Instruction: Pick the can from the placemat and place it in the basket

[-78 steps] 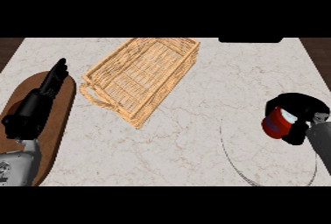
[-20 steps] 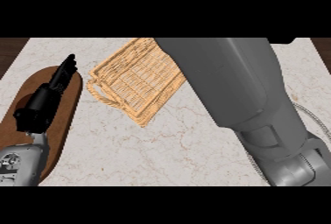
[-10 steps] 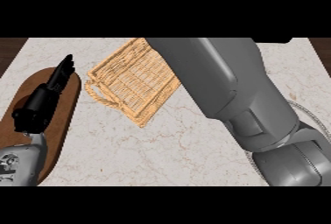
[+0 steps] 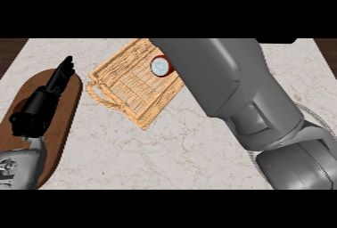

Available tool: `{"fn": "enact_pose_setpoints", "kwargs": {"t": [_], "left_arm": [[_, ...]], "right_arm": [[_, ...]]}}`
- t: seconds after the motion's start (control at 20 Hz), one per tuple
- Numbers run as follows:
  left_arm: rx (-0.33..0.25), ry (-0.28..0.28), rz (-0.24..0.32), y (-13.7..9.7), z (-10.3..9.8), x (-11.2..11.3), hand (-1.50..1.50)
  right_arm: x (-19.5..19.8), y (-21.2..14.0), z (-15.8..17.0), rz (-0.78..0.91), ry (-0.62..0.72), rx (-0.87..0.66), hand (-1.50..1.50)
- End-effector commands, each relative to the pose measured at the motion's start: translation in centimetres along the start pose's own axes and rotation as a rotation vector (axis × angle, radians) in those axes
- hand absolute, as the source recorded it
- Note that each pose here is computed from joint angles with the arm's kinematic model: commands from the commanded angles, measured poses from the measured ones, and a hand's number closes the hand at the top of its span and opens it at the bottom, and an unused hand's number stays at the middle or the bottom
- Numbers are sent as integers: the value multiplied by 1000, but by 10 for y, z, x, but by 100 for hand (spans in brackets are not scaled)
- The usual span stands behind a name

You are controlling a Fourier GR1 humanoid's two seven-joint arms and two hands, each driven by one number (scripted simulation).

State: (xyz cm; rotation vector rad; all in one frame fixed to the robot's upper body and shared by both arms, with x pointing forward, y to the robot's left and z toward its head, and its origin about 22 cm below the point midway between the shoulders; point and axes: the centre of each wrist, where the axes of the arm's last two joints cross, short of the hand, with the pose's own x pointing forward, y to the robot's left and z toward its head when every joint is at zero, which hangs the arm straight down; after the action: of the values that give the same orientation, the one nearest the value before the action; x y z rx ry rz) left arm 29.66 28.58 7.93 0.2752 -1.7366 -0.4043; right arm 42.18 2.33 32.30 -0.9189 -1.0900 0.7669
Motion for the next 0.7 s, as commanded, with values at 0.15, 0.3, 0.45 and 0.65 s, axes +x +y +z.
{"fn": "enact_pose_setpoints", "kwargs": {"t": [0.15,0.3,0.45,0.65], "left_arm": [[20,20,3,-11,9,-5,0],[12,20,9,-2,2,-10,0],[18,18,-12,-9,5,-8,0],[21,39,7,-8,17,-10,0]], "right_arm": [[-5,3,0,-182,-40,-56,-150],[0,-15,8,-413,-57,-148,-150],[-21,-20,-10,-551,-13,-304,-150],[-33,-32,-12,-691,52,-397,-150]]}}
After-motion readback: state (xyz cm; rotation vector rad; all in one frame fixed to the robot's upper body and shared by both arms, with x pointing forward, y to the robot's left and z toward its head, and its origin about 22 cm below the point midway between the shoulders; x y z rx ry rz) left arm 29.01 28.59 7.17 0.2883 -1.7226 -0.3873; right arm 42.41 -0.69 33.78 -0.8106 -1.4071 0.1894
